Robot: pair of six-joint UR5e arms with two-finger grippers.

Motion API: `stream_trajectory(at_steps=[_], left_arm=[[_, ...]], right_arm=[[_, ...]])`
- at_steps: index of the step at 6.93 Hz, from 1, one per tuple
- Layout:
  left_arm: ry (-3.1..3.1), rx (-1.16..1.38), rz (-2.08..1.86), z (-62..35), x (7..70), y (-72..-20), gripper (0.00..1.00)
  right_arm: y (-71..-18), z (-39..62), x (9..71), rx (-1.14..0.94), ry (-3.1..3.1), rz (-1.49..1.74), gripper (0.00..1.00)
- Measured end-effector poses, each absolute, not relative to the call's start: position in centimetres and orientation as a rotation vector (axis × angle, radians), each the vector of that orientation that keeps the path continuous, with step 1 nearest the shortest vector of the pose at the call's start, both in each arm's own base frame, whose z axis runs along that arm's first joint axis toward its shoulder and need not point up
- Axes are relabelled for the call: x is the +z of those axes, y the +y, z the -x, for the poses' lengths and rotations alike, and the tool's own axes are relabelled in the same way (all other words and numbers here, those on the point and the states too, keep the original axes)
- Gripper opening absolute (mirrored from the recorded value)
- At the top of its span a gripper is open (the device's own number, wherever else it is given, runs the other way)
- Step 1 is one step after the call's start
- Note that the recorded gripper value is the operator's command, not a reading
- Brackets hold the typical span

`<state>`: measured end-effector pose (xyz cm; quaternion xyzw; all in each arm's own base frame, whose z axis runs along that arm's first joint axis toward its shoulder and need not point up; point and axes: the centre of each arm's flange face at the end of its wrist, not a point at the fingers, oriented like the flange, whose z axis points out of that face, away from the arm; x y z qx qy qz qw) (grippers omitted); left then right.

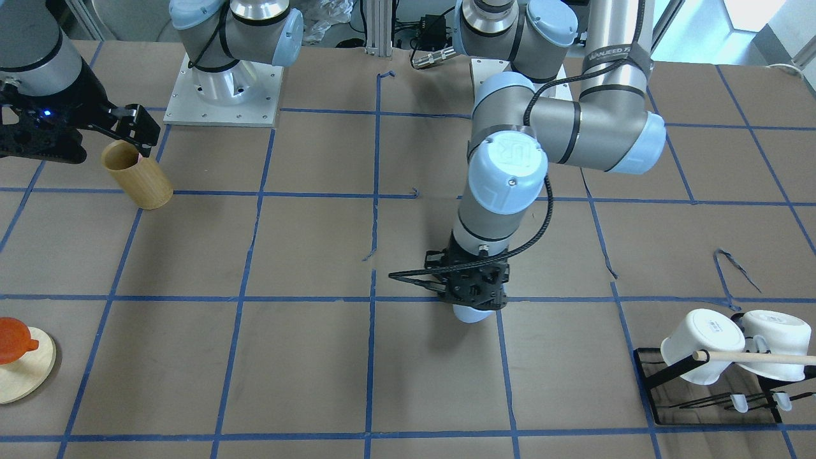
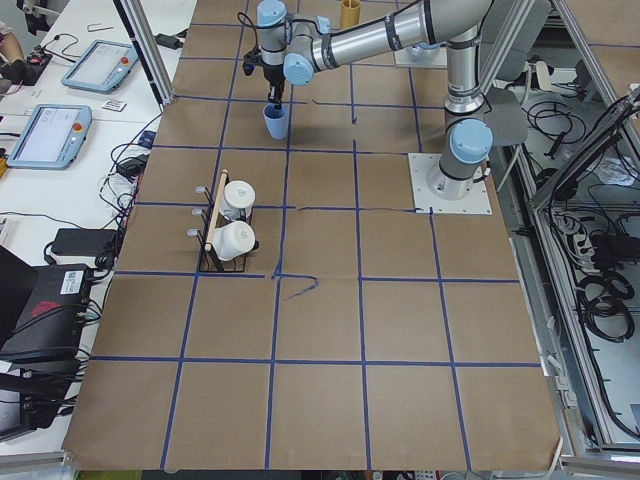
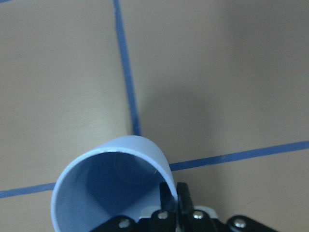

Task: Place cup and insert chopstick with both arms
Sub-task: 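Set the blue cup at table center while the right gripper reaches the bamboo cup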

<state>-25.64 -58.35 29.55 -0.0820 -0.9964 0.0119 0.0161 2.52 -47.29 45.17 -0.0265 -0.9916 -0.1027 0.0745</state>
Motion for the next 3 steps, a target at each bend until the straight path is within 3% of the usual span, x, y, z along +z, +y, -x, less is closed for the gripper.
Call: stream_trajectory(at_steps=[3], left_arm=[[-2.996, 0.033, 0.234, 33.9, 28.8, -59.5, 0.0]], right_arm=[[-43.8, 0.7, 38.7, -0.764, -2.818, 0.136, 1.0]])
